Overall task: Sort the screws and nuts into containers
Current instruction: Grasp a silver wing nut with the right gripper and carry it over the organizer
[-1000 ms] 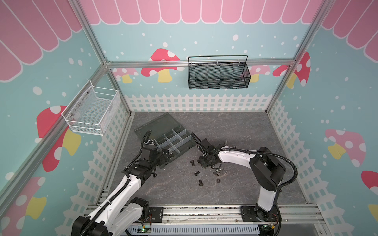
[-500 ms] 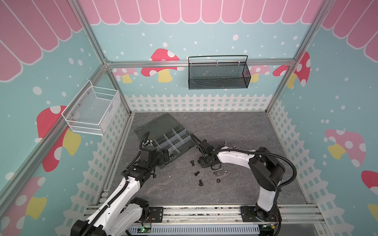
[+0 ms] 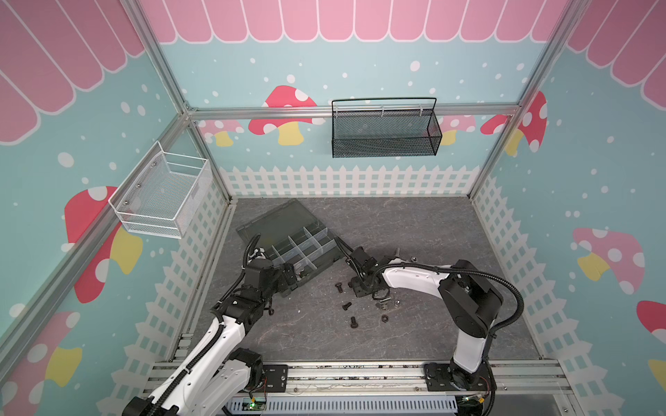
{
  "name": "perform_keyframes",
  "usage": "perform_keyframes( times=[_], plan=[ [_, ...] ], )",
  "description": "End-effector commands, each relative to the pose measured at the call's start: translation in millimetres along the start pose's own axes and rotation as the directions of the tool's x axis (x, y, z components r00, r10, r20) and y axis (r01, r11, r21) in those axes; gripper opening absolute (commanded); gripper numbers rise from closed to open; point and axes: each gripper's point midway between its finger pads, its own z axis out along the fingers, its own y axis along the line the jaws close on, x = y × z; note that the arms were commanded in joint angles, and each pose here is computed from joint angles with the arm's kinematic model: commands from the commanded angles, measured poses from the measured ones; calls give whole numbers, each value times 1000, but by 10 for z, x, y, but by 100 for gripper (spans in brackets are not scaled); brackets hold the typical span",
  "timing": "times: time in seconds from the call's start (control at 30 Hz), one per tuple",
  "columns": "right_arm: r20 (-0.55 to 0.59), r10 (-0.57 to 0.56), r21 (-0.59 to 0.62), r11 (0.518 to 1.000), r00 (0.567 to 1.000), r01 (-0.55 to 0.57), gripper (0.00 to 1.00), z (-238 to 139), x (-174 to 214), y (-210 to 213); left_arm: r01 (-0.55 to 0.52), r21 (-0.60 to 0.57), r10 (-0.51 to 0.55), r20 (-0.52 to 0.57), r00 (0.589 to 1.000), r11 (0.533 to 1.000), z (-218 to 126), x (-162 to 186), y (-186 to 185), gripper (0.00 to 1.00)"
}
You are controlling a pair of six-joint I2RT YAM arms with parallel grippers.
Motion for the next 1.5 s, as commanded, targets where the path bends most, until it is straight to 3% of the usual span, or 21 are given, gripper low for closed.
perform_keyframes(
  times=[0.0, 0.3, 0.5, 0.93, 1.2, 1.47],
  plan=[
    [97, -21, -19, 1000, 995, 23, 0, -321, -284, 91, 35, -28, -34, 32, 999, 999, -9, -26, 87, 99],
    [294, -121, -166, 970, 948, 175, 0, -697, -858, 673, 86, -42, -83, 72, 994, 995, -59, -58, 155, 99],
    [408, -166, -296, 906, 898, 302, 0, -911, -1232, 1269, 130, -42, -125, 96, 988, 991, -131, -34, 222, 98],
    [397, -279, -315, 854, 875, 415, 0, -397, -1373, 1883, 177, -40, -166, 203, 965, 983, -388, -115, 370, 95],
    [375, -303, -264, 871, 876, 415, 0, -153, -1413, 1902, 178, -67, -160, 214, 964, 982, -396, -106, 432, 95],
    [323, -307, -237, 890, 895, 390, 11, 18, -1332, 1827, 174, -76, -155, 208, 966, 982, -383, -88, 446, 96]
  ],
)
